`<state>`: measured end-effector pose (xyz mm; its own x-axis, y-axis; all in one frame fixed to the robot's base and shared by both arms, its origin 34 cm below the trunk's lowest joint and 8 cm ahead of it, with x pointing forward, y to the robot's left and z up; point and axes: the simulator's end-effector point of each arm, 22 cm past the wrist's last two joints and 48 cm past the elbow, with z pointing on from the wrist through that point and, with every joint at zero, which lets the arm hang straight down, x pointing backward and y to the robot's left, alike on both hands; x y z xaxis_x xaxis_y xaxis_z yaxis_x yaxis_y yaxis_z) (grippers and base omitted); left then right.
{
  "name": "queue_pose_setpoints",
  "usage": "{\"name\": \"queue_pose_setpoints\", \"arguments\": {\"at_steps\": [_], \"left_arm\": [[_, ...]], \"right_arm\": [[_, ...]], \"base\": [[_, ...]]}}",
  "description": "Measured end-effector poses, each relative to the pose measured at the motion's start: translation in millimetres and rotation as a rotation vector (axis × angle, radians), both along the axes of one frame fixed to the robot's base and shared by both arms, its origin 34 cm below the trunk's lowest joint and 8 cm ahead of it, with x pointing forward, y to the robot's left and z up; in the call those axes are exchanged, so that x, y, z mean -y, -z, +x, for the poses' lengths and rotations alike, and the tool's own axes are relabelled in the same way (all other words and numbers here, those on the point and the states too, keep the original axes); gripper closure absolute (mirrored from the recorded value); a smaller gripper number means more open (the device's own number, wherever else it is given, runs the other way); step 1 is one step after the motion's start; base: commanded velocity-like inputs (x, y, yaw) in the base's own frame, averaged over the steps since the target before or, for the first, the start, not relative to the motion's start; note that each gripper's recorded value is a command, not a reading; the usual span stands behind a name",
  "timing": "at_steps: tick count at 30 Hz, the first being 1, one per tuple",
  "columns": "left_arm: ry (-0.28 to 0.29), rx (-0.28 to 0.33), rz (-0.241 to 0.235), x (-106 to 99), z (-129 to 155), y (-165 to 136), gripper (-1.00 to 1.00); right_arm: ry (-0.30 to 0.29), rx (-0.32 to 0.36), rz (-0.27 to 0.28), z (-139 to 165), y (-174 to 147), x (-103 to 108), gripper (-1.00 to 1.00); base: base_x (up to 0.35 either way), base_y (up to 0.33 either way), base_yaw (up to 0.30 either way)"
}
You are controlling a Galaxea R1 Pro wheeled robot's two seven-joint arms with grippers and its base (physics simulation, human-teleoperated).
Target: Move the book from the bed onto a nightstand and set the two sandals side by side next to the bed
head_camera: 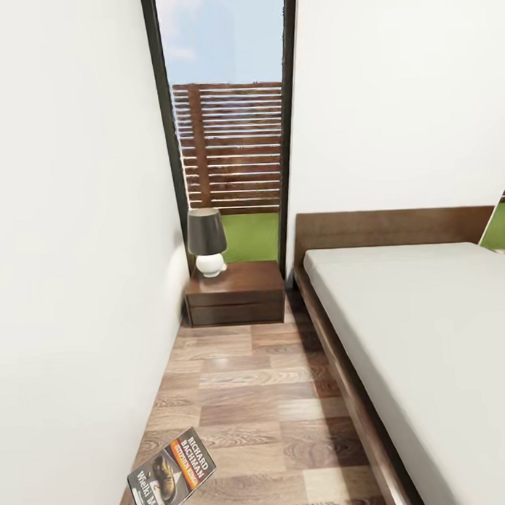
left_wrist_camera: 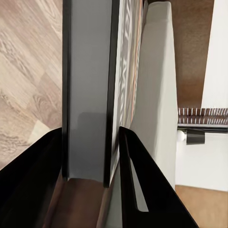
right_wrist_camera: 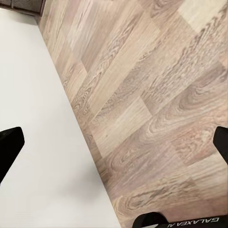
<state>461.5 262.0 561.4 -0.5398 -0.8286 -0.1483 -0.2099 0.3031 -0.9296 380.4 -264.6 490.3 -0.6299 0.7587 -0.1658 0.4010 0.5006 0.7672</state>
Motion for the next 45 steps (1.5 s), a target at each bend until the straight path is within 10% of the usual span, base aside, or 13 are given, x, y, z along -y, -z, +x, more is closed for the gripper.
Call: {"name": "queue_pose_setpoints", "arguments": {"at_steps": [45], "left_arm": [[-0.003, -0.001, -0.002, -0.9, 0.4, -0.1, 1.0]], "right_arm": [[-0.002, 0.001, 0.006, 0.1, 0.1, -5.6, -1.0]], "base": [[0.107, -0.017, 0.0]]}}
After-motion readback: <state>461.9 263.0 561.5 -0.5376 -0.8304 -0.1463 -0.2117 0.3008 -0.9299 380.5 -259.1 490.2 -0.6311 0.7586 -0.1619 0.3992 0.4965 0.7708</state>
